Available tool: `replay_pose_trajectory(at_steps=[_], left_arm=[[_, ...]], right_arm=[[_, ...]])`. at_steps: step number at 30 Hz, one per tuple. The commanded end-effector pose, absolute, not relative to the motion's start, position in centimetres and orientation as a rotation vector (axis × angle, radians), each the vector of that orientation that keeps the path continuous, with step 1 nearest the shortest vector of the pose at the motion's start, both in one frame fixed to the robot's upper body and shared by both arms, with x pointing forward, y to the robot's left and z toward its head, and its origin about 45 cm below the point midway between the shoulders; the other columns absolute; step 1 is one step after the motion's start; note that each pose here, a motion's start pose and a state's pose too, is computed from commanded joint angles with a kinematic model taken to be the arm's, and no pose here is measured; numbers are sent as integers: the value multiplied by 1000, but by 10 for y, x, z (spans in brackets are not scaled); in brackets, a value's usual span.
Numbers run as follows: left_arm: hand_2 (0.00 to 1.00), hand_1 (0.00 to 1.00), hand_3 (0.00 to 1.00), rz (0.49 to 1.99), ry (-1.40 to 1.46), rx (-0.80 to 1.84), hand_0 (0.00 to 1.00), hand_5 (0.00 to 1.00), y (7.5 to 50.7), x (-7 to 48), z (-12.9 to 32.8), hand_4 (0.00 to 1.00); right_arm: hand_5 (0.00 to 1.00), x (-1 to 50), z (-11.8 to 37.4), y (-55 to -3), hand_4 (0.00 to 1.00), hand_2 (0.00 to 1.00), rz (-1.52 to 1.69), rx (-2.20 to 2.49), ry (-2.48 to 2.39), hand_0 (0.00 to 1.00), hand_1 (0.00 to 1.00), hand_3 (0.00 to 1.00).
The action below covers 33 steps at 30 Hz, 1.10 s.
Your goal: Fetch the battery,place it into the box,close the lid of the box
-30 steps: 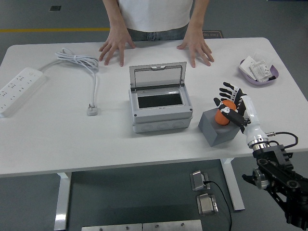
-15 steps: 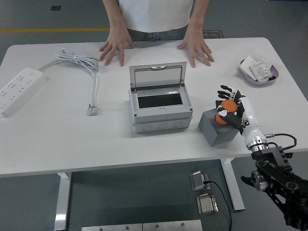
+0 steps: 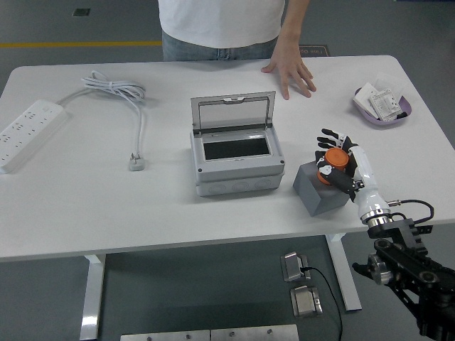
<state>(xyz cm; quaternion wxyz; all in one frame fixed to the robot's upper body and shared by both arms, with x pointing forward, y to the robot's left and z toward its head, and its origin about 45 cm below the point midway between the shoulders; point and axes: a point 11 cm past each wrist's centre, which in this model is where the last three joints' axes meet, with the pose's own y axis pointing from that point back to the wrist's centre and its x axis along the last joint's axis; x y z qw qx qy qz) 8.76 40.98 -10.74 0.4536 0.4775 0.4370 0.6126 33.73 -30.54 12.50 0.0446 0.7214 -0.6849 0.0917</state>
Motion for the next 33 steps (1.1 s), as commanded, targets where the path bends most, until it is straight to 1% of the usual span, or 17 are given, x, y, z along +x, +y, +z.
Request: replay_pose_trajectory(at_steps=[7,8,13,14,19,20,25,26,31,32,33], left_arm=[[728,736,648,1512,1078,1178,649,210,409,88,-107,638],[728,736,648,1512,1078,1178,647,211,409,88,-107,639],[728,736,648,1511,1077,1180,647,211,410,87,-108,639],[728,735,648,1511,1077,1180,646,211,410,87,-108,641],[728,735,648,1511,1076,1179,646,211,409,87,-108,641],[728,736,648,1511,1076,1179,646,214,409,88,-108,642],[728,736,648,1511,1075,1180,646,214,410,88,-108,642],[728,737,648,1511,1075,1180,646,216,410,88,-108,643],[728,737,648,1510,1075,1181,646,216,409,87,-108,643],[728,736,650,1510,1075,1181,647,213,409,87,-108,643],[728,736,650,1510,1075,1182,647,213,409,87,-108,643]], right_arm=[[15,336,124,-303,549,731,272,2206,-2095,663,735,783],[24,336,124,-303,542,687,270,2205,-2095,632,694,722],[24,336,123,-304,542,687,264,2198,-2099,632,694,722],[30,336,123,-304,501,616,262,2197,-2101,587,616,650],[30,336,122,-306,501,616,250,2189,-2112,587,616,650],[2,336,122,-306,258,551,247,2187,-2115,582,544,617],[2,336,122,-307,258,551,235,2182,-2127,582,544,617],[2,336,122,-307,183,530,234,2182,-2129,569,520,600],[2,336,121,-307,183,530,217,2176,-2140,569,520,600],[2,335,121,-307,99,502,214,2175,-2141,534,484,576],[2,335,121,-307,99,502,211,2174,-2141,534,484,576]])
